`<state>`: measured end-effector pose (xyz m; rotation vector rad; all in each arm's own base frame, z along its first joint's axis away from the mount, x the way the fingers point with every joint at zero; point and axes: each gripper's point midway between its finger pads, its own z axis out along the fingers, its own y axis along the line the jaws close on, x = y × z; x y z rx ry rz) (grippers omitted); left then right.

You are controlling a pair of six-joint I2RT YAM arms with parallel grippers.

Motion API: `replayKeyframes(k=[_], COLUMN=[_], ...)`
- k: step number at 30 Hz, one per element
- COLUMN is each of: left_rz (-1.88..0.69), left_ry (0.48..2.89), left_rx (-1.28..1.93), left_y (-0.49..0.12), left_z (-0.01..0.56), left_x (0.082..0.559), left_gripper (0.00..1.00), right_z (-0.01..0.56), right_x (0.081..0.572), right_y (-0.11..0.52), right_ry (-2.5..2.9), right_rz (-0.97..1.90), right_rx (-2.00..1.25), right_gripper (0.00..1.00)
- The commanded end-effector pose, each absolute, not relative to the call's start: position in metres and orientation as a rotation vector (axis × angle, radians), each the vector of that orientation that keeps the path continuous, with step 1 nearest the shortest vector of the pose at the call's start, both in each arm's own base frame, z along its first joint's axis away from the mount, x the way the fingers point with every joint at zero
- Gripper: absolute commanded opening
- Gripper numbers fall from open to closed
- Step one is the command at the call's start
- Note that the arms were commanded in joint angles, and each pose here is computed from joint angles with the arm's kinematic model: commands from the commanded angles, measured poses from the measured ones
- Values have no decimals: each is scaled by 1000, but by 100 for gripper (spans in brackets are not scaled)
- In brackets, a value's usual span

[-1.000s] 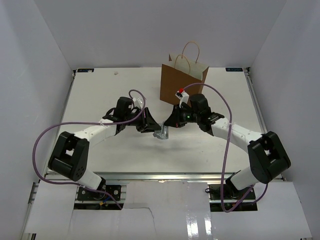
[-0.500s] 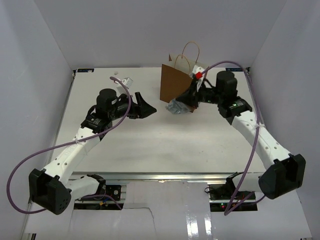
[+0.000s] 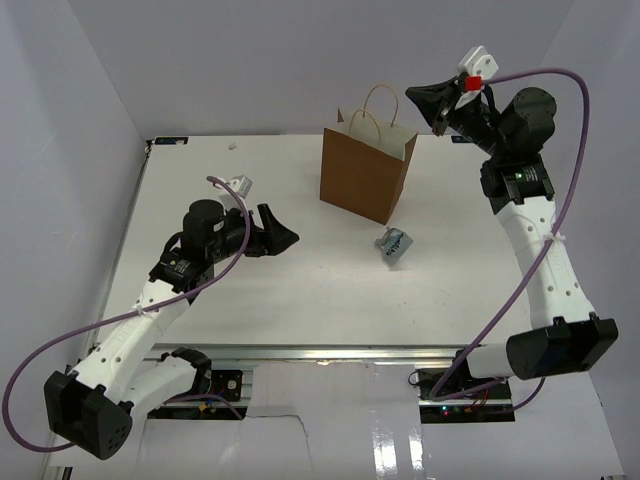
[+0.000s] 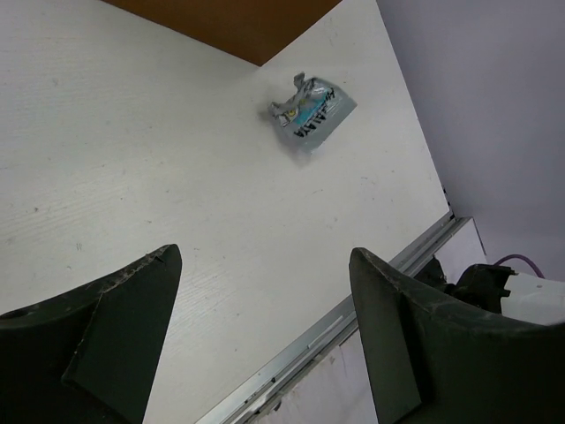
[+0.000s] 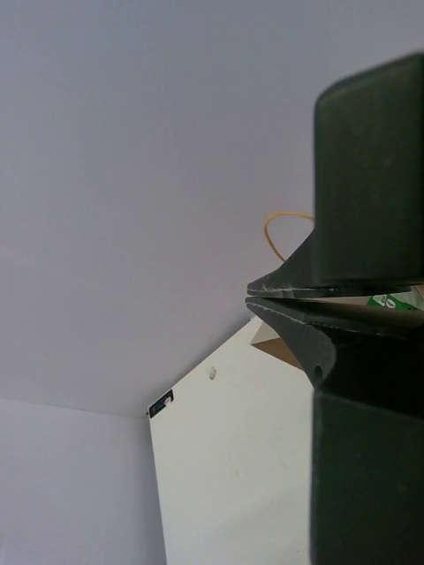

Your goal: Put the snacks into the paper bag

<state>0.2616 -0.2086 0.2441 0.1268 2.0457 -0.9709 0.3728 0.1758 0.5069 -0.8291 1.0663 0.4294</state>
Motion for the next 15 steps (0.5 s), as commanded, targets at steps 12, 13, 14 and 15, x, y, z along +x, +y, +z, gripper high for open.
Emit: replayKeyframes(k=[12,13,14,15], left_rz=[-994,-988,-986,-987], left_ry=[2036,2040,2043,2048], left_rx=[67,63,61,60], left_y=[-198,-197,-197,-198], left_z=[236,234,233,231], left_x=[242,241,242,242], left_gripper=[88,88,88,88], right_z=[234,223,202,196], right_x=[336,330,318,311], right_y=[152,151,150,149], right_ry=[1904,1941,1998,2023], right_rz=[652,666,701,693], right_rx=[-1009,-993,-975,-946], right_gripper=[53,60,67,85])
